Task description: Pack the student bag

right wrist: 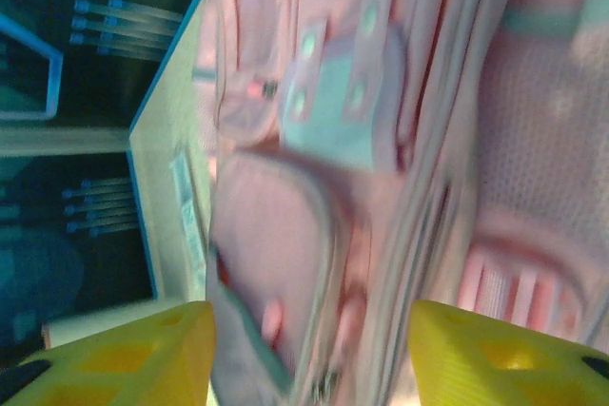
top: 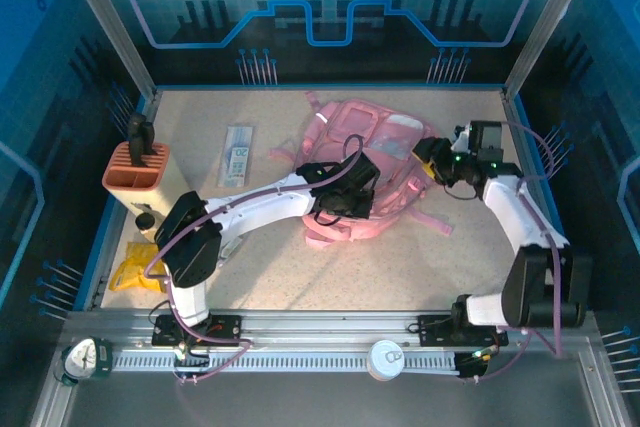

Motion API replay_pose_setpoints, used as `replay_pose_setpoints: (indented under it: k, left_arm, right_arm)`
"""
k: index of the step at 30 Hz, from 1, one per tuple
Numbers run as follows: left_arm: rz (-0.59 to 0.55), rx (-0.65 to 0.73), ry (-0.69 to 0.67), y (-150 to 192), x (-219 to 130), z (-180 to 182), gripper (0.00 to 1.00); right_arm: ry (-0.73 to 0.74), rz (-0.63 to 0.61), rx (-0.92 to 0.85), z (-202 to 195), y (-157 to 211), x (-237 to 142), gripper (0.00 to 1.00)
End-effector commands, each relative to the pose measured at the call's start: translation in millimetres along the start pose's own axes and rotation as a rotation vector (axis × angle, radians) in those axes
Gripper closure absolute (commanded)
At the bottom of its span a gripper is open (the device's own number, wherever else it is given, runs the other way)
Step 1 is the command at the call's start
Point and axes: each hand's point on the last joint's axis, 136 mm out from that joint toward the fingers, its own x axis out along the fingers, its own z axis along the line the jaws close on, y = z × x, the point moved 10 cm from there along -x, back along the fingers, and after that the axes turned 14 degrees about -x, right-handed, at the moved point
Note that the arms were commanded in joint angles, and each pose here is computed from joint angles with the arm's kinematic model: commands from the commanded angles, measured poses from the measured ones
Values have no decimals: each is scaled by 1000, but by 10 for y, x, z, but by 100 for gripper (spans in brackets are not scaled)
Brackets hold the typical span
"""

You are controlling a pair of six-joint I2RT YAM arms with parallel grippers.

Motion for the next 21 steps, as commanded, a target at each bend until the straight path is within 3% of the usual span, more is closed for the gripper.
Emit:
replay_pose_setpoints:
  k: [1,6,13,16,21]
  left_arm:
    - [-13,-15,27,-68,-41,-52,100]
    - [-7,-27,30,-53,-27,-40,100]
    - [10,-21,49,-37,-38,-47,100]
    - [15,-20,58,-28,-42,-47,100]
    - [8,4,37,-24,-54,-24,100]
  right_arm:
    - [-52,154,51,1,458,56,45]
    - [-108,218,79,110,783,234,48]
    - [-159,256,108,198,867,490,52]
    - [-155,253,127,156,889,580,59]
    - [-129,243,94,152,836,604,82]
